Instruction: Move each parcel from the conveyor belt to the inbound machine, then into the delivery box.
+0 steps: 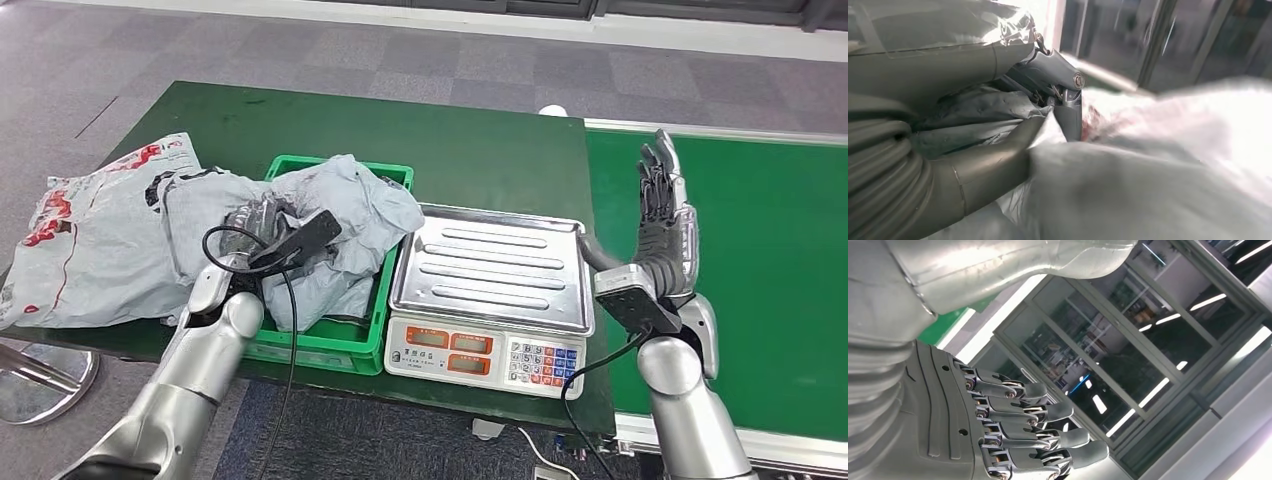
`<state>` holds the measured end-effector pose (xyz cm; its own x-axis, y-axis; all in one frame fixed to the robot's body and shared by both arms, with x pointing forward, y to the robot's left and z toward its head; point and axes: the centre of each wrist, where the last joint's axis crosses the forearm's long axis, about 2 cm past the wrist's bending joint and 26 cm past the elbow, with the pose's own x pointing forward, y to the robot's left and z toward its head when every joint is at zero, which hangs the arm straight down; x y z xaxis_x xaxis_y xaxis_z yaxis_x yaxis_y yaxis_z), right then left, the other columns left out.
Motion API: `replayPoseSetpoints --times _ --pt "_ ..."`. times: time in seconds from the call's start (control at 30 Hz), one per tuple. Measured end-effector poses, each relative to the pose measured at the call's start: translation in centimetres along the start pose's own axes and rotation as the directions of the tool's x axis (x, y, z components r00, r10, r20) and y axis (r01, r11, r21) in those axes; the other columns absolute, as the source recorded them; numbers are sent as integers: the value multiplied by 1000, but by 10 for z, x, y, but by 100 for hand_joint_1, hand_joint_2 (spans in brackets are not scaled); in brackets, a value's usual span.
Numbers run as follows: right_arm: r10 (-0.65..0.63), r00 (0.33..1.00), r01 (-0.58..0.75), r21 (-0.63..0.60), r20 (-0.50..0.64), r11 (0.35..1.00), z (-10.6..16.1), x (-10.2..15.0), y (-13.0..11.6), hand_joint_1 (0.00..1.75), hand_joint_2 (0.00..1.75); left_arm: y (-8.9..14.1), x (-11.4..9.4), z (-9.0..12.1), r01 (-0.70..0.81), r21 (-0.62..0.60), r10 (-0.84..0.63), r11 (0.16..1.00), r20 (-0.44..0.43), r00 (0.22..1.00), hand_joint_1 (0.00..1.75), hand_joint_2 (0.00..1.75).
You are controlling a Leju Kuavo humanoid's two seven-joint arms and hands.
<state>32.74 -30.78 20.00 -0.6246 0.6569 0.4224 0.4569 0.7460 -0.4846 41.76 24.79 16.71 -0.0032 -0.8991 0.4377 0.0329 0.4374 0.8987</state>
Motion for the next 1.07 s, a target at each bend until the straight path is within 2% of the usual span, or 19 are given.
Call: replayPoseSetpoints --times 0.17,0.37,0.53,0.57,0.67,0.7,0.8,0.9,1.0,1.07 --pt "3 1000 -3 -4 -5 1000 -3 1 0 0 175 -5 -10 -12 38 -149 -47 988 -59 997 175 175" --pt "11 1000 -11 7 -10 1000 6 2 4 0 175 -13 -15 -14 58 -284 -84 957 -81 993 175 175" --pt "9 1000 -9 7 -11 1000 7 4 6 0 175 -18 -18 -12 58 -332 -90 942 -81 993 175 175" --pt "8 1000 -8 7 -12 1000 7 4 6 0 175 -19 -18 -12 58 -335 -90 941 -82 993 145 175" --pt "7 1000 -7 6 -13 1000 7 5 6 0 175 -20 -19 -12 57 -339 -90 939 -82 993 14 175" --pt "7 1000 -6 6 -14 1000 7 5 6 0 175 -20 -19 -12 53 -338 -84 940 -78 993 0 175" --pt "-7 1000 8 2 -29 1000 7 4 6 0 175 -22 -19 -10 -8 -318 -3 948 -35 999 0 175" --pt "-51 997 51 -7 -62 999 7 2 5 0 175 -24 -21 -7 -156 -263 167 952 22 986 0 175" --pt "-119 987 117 -18 -104 993 9 -3 3 0 175 -29 -26 0 -374 -174 392 911 84 916 0 175" --pt "-147 982 145 -24 -123 989 10 -6 1 0 175 -32 -30 4 -470 -127 483 874 107 869 0 175"
